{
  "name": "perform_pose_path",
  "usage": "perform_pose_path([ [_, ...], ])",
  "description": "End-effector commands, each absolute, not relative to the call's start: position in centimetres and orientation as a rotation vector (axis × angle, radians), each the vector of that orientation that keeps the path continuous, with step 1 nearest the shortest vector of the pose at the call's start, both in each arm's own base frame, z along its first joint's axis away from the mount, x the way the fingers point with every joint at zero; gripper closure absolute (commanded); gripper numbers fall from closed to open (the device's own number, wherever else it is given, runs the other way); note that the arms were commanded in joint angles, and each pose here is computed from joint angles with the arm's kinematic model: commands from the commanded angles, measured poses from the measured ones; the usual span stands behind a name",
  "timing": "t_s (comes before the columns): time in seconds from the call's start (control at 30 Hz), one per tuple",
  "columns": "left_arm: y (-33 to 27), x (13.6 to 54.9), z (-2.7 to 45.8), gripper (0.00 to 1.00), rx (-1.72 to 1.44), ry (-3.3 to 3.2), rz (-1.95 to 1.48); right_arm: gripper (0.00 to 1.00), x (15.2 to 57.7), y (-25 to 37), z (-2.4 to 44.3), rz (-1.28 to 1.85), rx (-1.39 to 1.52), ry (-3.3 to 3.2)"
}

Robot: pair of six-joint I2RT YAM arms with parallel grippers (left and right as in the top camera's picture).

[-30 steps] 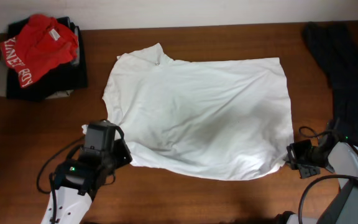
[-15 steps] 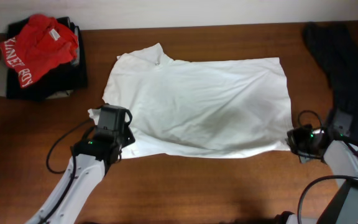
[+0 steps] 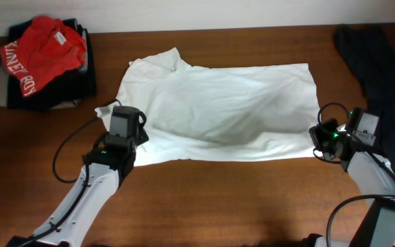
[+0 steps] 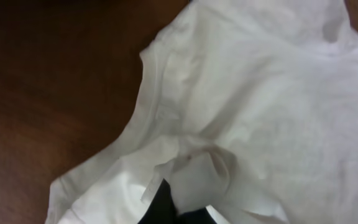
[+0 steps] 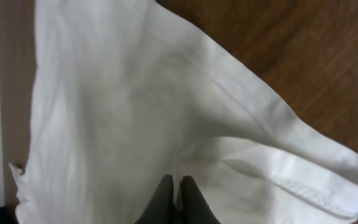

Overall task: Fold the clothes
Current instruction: 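Lift the bottom hem with both grippers and fold it up toward the collar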

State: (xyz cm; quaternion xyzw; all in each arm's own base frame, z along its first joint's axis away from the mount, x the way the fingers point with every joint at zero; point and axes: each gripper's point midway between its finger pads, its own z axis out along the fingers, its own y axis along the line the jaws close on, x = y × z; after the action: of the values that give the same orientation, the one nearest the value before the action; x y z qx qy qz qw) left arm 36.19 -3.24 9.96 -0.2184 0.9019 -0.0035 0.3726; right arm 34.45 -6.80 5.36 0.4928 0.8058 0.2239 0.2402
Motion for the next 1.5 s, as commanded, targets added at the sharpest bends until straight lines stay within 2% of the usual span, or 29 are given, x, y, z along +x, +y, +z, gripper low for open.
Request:
perform_pose_path([
  [0.0,-1.9,37.0,10.5,0.99,-0.57,2.278,0.043,0.96,35.3,-7.1,6.0,0.611,1.333,2.176],
  [0.67,-1.3,41.7,7.0,0.99,-0.611,2.18,0.055,0.96,39.2,-8.5,6.6,0.513,1.218,2.056],
  [0.97,-0.7,41.9,5.2,0.98,-0.627,2.199,0.079,0.96,40.0,-8.7,5.1,0.513,1.216,2.057],
  [1.0,-0.7,41.9,5.1,0.98,-0.627,2.202,0.081,0.93,40.0,-8.6,4.9,0.512,1.218,2.061],
  [1.03,-0.7,41.9,5.0,0.94,-0.627,2.204,0.082,0.84,40.0,-8.6,4.8,0.512,1.22,2.064],
  [1.07,-0.7,41.9,4.9,0.86,-0.627,2.206,0.084,0.65,40.0,-8.6,4.7,0.512,1.221,2.067],
  [1.1,-0.7,41.9,4.9,0.67,-0.627,2.206,0.084,0.49,40.0,-8.5,4.7,0.512,1.221,2.068],
  [1.13,-0.7,41.9,4.9,0.44,-0.627,2.205,0.083,0.23,40.0,-8.4,4.7,0.515,1.216,2.07],
  [1.2,-0.7,42.0,5.1,0.32,-0.605,2.203,0.088,0.15,40.0,-8.3,4.7,0.518,1.215,2.072],
  [1.27,-0.8,42.4,5.5,0.27,-0.54,2.203,0.11,0.12,40.1,-8.4,4.9,0.523,1.212,2.067],
  [1.47,-1.0,43.2,9.1,0.25,-0.477,2.179,0.118,0.11,41.1,-9.1,8.8,0.522,1.127,2.098],
])
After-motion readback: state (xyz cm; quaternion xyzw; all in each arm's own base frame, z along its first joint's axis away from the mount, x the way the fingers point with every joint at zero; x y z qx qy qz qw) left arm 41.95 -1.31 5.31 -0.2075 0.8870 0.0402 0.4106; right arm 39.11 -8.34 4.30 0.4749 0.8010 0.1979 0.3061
